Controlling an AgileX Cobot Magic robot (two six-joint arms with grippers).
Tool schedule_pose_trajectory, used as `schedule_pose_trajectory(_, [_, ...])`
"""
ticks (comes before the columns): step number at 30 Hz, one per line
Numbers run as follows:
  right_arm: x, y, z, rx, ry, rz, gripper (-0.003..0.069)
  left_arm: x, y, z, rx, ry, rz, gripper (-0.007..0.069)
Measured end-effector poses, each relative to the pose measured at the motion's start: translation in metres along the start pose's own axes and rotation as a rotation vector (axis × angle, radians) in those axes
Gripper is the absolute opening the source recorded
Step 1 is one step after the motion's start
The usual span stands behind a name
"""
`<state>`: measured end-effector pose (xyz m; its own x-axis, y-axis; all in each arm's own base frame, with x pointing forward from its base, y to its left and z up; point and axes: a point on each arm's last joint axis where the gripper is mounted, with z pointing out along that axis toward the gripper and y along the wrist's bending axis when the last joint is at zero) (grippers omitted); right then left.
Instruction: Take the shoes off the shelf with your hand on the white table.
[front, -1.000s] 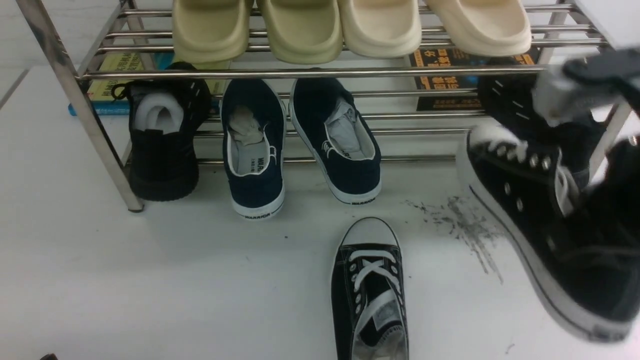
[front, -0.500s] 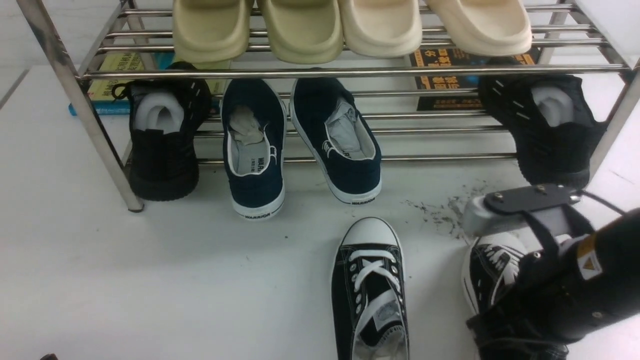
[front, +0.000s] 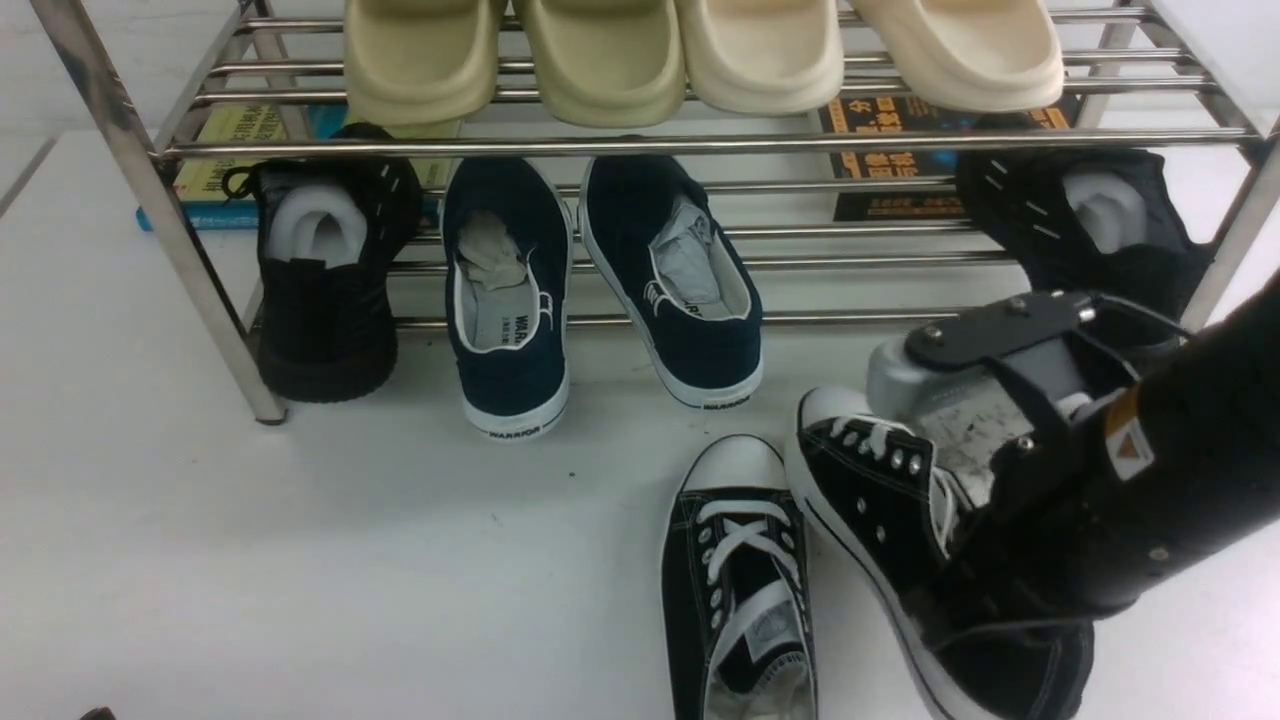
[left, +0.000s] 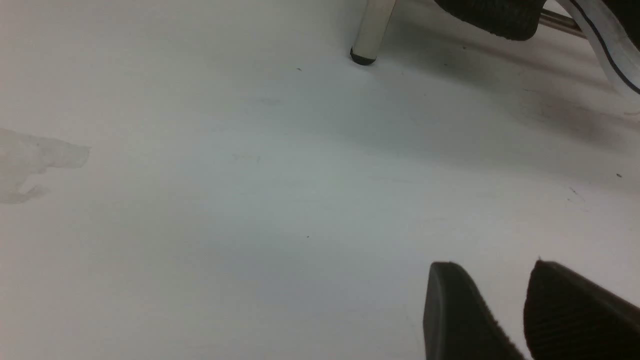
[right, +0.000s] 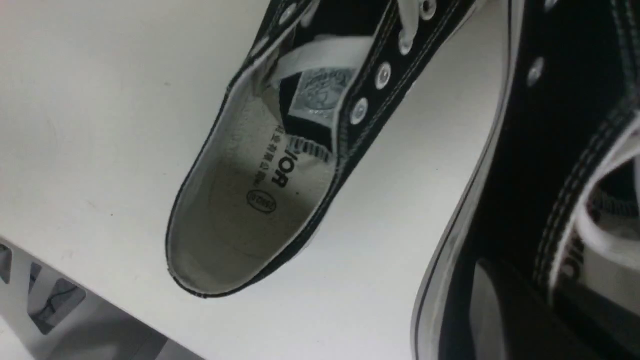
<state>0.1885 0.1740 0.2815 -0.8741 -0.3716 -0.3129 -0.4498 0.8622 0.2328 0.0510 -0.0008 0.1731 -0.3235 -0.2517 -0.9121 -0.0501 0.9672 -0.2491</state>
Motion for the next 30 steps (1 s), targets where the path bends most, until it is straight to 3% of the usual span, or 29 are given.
schedule_pose_trajectory(9, [0.004,0.008,0.023,-0.005,-0.017,-0.003,0.0016,0.0,0.0,0.0,0.0,0.0,0.0,0.0242])
schedule_pose_trajectory(22, [-0.001,-0.001,0.022,0.106,-0.051,-0.013,0.0018,0.0,0.0,0.0,0.0,0.0,0.0,0.0242])
schedule_pose_trajectory(30, [-0.003,-0.002,0.025,0.122,-0.043,-0.024,0.002,0.0,0.0,0.0,0.0,0.0,0.0,0.0242])
